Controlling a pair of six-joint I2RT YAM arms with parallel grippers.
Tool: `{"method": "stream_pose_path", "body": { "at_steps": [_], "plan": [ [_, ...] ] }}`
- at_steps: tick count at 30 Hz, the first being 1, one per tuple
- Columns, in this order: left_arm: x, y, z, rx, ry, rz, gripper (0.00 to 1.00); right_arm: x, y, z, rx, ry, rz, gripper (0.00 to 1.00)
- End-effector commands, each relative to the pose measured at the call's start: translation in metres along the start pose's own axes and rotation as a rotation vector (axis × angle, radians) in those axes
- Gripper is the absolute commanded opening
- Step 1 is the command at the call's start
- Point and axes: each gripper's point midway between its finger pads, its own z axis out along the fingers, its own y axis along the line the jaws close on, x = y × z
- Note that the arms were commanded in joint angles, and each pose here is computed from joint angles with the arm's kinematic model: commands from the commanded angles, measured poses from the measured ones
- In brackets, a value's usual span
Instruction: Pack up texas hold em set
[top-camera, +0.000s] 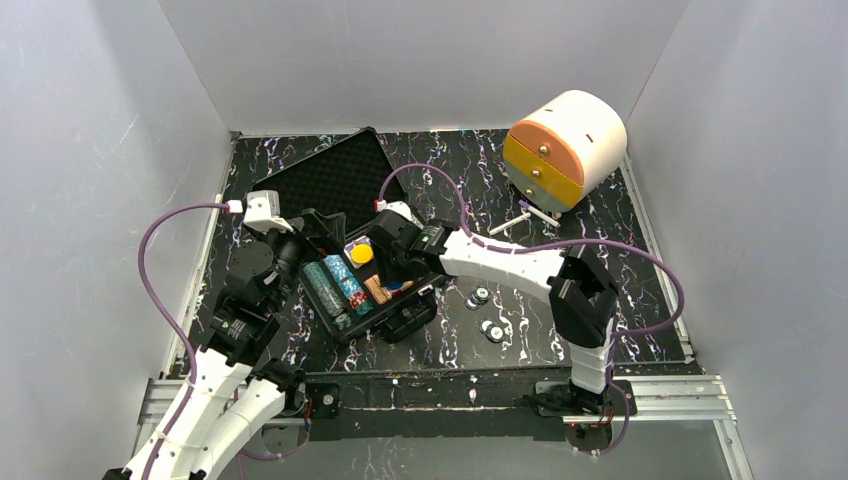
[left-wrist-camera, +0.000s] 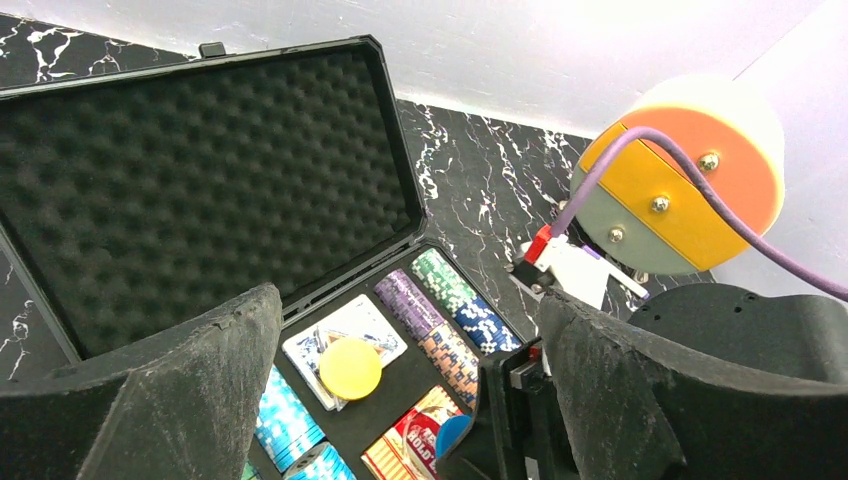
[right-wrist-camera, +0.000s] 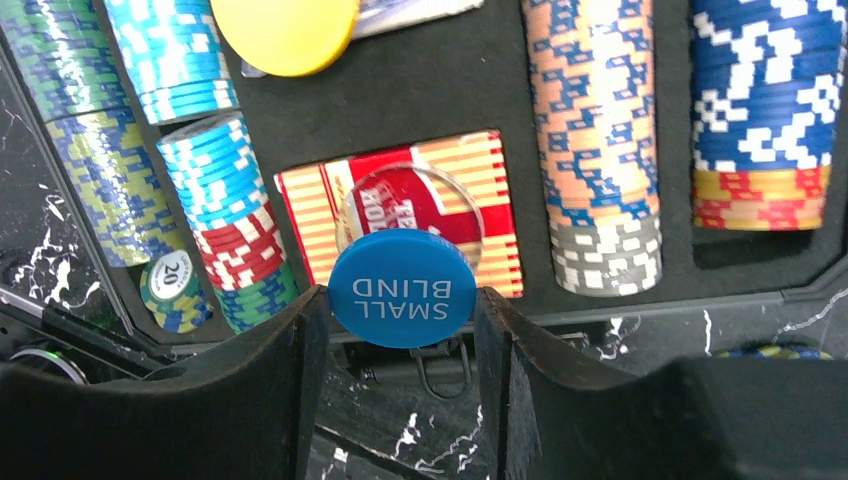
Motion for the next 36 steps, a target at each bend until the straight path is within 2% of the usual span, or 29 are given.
{"method": "stream_pose_path", "body": {
  "at_steps": [1, 13, 23, 32, 36],
  "plan": [
    [-0.005, 0.005, 0.000, -0.033, -0.013, 0.000, 0.98, -0.013, 0.008, 0.003, 0.019, -0.029, -0.017, 0.56],
    [-0.003, 0.008, 0.002, -0.061, 0.005, 0.009, 0.98, -0.009, 0.010, 0.012, 0.038, -0.005, -0.031, 0.58],
    [-0.001, 0.010, 0.004, -0.074, 0.013, 0.012, 0.98, -0.006, 0.011, 0.011, 0.034, 0.013, -0.045, 0.64],
    [0.004, 0.011, 0.007, -0.084, 0.038, 0.017, 0.98, -0.027, 0.018, -0.013, -0.028, -0.100, 0.012, 0.77],
    [0.007, 0.006, 0.011, -0.060, 0.057, 0.016, 0.98, -0.048, 0.012, -0.041, -0.080, -0.265, 0.100, 0.79]
  ]
}}
